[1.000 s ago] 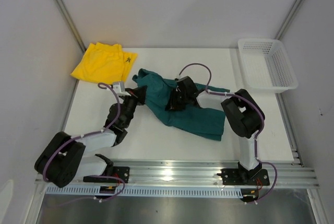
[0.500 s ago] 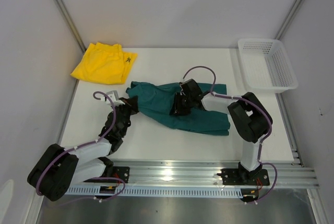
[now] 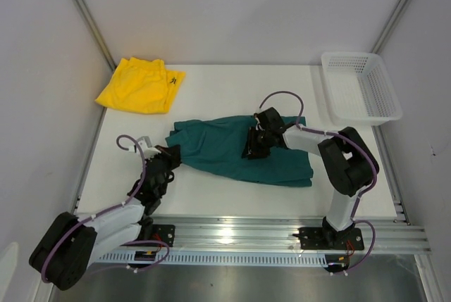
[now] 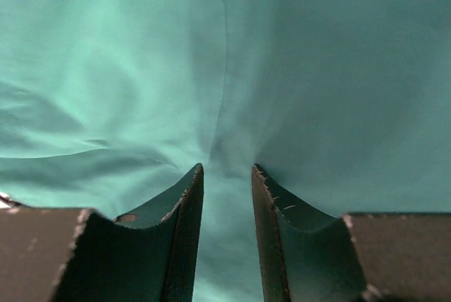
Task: Fold and stack the shorts
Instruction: Fold the shorts
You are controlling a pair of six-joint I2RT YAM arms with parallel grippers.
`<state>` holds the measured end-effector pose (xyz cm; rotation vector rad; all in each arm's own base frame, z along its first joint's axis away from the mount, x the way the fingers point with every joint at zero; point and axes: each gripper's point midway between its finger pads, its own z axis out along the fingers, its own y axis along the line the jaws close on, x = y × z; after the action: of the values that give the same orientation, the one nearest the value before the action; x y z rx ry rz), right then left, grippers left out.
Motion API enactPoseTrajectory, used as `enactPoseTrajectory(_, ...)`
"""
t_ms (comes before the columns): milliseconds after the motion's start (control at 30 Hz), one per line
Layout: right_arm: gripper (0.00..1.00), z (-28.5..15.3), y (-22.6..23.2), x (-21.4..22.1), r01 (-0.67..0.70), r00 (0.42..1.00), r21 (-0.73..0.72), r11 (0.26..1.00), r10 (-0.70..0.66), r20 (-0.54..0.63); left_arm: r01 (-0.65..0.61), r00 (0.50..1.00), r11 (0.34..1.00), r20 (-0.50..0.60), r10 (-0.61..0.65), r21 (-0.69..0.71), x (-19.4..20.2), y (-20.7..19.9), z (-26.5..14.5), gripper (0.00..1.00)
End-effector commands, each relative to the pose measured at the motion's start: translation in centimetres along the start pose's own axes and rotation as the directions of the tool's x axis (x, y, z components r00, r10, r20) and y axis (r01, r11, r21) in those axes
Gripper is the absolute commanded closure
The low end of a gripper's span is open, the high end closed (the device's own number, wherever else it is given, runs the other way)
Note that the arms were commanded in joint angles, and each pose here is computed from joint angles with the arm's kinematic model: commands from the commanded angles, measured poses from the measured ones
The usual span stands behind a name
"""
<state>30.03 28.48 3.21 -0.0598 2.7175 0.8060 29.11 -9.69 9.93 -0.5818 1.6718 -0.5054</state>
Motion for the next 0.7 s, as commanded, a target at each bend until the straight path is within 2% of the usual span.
enactPoseTrajectory(0, 0.64, 1.0, -1.3, 1.6, 0.008, 0.999, 0.001, 1.000, -0.008, -0.041, 0.068, 0.997, 0.997, -0.039, -0.070, -0.040, 0.9, 1.1, -1.0, 0.99)
enactPoseTrajectory(67, 0.64, 1.3, -2.1, 2.2, 0.003, 0.999, 0.016, 1.000, -0.002, -0.053, 0.095, 0.994, 0.995, -0.050, -0.097, -0.034, 0.9, 1.0, -1.5, 0.78)
enactPoseTrajectory(100, 0.64, 1.4, -2.4, 2.4, 0.002, 0.998, 0.020, 1.000, -0.001, -0.055, 0.078, 0.994, 0.995, -0.078, -0.083, -0.062, 1.7, 1.9, -1.8, 0.61)
enactPoseTrajectory(133, 0.65, 1.4, -2.8, 2.4, 0.005, 0.998, 0.028, 1.000, -0.003, -0.055, 0.099, 0.992, 0.993, -0.070, -0.103, -0.058, 1.3, 1.7, -2.1, 0.10)
enactPoseTrajectory(167, 0.65, 1.4, -3.1, 2.5, 0.000, 0.998, 0.033, 0.999, 0.002, -0.055, 0.101, 0.991, 0.992, -0.075, -0.107, -0.080, 1.4, 2.2, -2.2, 0.01)
enactPoseTrajectory(200, 0.66, 1.3, -3.5, 2.9, -0.003, 0.998, 0.037, 0.999, 0.006, -0.060, 0.072, 0.991, 0.988, -0.106, -0.087, -0.138, 2.1, 3.4, -2.7, 0.01)
enactPoseTrajectory(233, 0.66, 1.1, -3.7, 2.9, -0.001, 0.998, 0.038, 0.999, 0.003, -0.058, 0.091, 0.990, 0.982, -0.091, -0.107, -0.165, 1.8, 3.7, -2.8, 0.01)
enactPoseTrajectory(333, 0.66, 0.7, -4.7, 3.0, -0.012, 0.998, 0.050, 0.999, 0.015, -0.053, 0.082, 0.990, 0.981, -0.099, -0.100, -0.178, 1.5, 3.9, -3.4, 0.01)
enactPoseTrajectory(500, 0.66, 0.1, -5.6, 2.9, -0.016, 0.999, 0.058, 0.998, 0.019, -0.048, 0.133, 0.981, 0.970, -0.113, -0.158, -0.204, 2.0, 4.9, -4.1, 0.01)
enactPoseTrajectory(667, 0.67, -0.3, -6.5, 2.8, -0.017, 0.999, 0.079, 0.997, 0.021, -0.050, 0.147, 0.973, 0.965, -0.144, -0.180, -0.216, 1.8, 5.7, -3.5, 0.01)
